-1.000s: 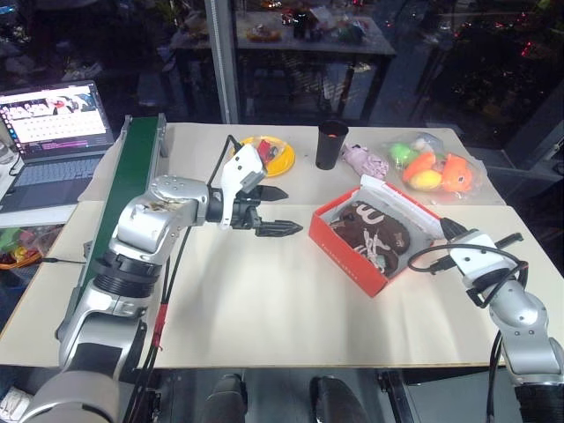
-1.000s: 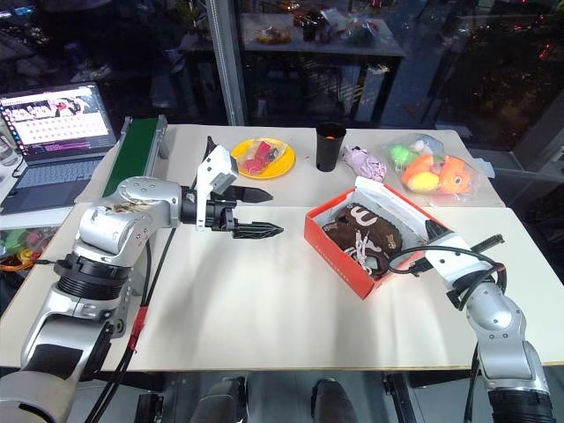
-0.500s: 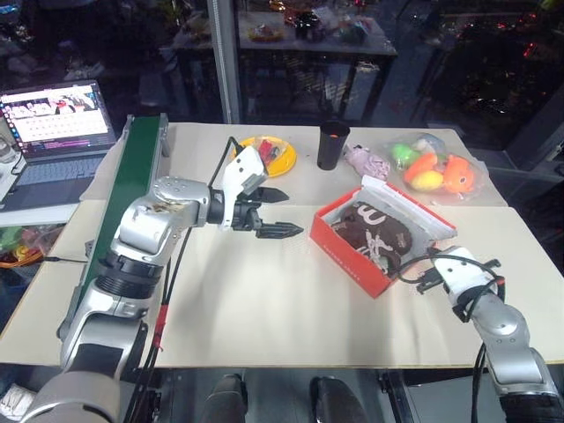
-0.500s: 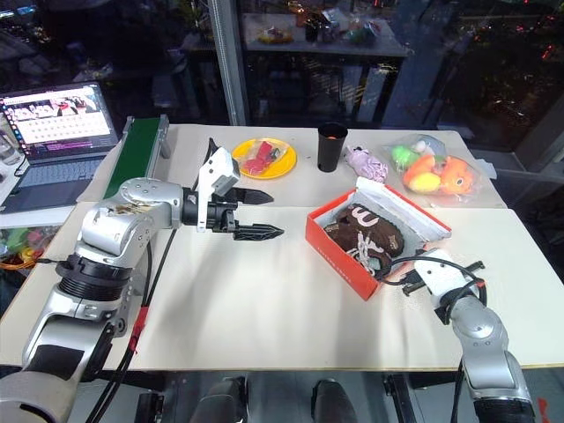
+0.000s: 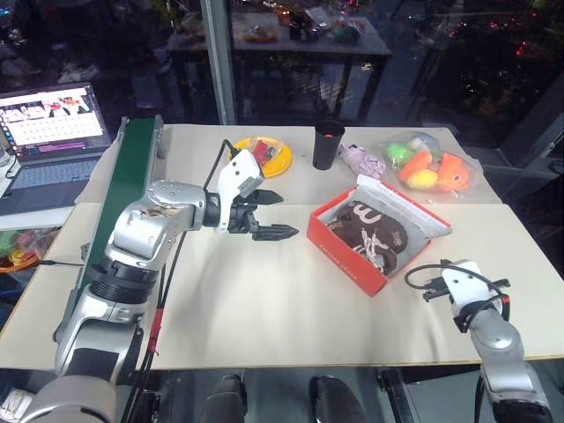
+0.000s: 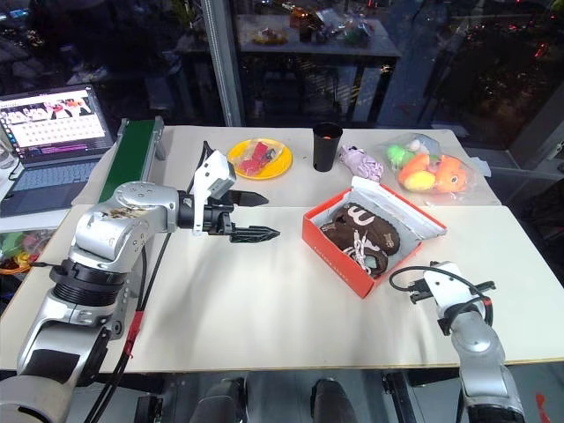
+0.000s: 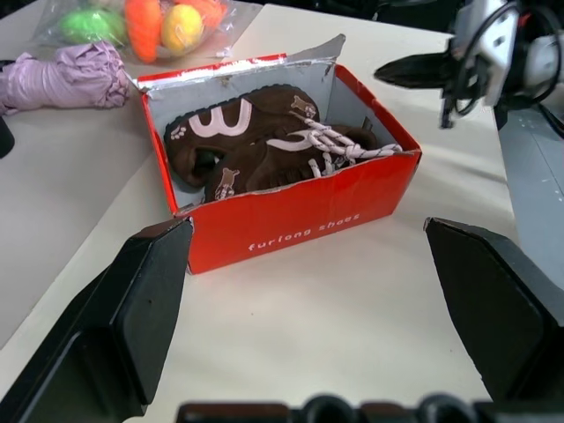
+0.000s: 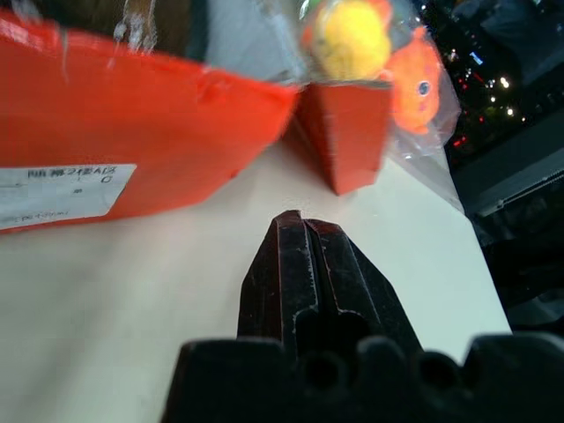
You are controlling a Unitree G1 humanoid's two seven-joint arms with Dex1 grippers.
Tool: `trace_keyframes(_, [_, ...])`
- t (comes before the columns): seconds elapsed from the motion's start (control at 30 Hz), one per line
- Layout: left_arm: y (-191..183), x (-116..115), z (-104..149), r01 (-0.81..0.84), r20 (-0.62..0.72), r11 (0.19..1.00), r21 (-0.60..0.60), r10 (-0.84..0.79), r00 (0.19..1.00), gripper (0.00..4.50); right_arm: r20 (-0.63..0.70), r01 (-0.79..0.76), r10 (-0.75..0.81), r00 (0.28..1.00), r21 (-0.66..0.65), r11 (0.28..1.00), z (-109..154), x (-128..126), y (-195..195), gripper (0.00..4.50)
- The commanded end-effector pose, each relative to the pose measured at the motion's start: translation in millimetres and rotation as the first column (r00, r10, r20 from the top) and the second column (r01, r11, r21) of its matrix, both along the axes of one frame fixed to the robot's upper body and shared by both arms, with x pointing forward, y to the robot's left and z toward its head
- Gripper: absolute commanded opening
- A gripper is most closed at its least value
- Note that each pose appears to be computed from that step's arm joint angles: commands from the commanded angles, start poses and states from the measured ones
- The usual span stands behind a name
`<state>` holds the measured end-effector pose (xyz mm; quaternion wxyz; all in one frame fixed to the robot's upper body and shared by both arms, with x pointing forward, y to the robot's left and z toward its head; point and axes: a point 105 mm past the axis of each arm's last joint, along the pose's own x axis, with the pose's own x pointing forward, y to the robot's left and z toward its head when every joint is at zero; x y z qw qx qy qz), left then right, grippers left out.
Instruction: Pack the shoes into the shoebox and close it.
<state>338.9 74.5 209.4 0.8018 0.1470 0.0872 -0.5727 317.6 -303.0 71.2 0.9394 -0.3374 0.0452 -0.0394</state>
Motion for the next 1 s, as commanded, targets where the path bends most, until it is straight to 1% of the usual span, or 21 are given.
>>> trace_keyframes(0.03, [0, -3, 15, 0.012, 0.055, 1.000, -0.008, -0.011, 0.998, 4.50, 0.118, 0.015, -0.003, 0.993, -0.101, 0.995, 25, 16, 2, 0.03])
trace_keyframes(0.2, [0, -6, 15, 0.012, 0.050, 1.000, -0.003, -0.012, 0.999, 4.50, 0.139, 0.010, 0.019, 0.990, -0.211, 0.978, 27, 32, 1, 0.03])
trace_keyframes(0.33, [0, -6, 15, 0.011, 0.048, 1.000, 0.000, -0.011, 0.999, 4.50, 0.144, -0.002, 0.040, 0.989, -0.256, 0.967, 27, 40, 2, 0.03])
trace_keyframes(0.57, [2, -8, 15, 0.005, 0.042, 1.000, 0.006, -0.005, 0.999, 4.50, 0.095, -0.048, 0.071, 0.993, -0.228, 0.972, 12, 45, 5, 0.03])
trace_keyframes(0.7, [3, -8, 15, 0.003, 0.040, 1.000, 0.010, -0.004, 0.999, 4.50, 0.104, -0.087, 0.105, 0.989, -0.163, 0.983, 12, 48, 11, 0.03])
trace_keyframes(0.8, [3, -7, 15, 0.002, 0.040, 1.000, 0.015, -0.003, 0.999, 4.50, 0.087, -0.179, 0.185, 0.979, -0.074, 0.981, 10, 52, 26, 0.03])
trace_keyframes(0.87, [3, -8, 16, 0.004, 0.041, 1.000, 0.018, -0.004, 0.999, 4.50, 0.078, -0.262, 0.262, 0.962, -0.009, 0.965, 8, 52, 43, 0.03])
trace_keyframes(0.93, [3, -7, 16, 0.003, 0.042, 1.000, 0.021, -0.004, 0.999, 4.50, 0.068, -0.355, 0.350, 0.934, 0.080, 0.931, 6, 51, 64, 0.03])
trace_keyframes(1.0, [3, -6, 16, 0.003, 0.043, 1.000, 0.022, -0.004, 0.999, 4.50, 0.065, -0.429, 0.425, 0.903, 0.122, 0.895, 5, 47, 85, 0.03])
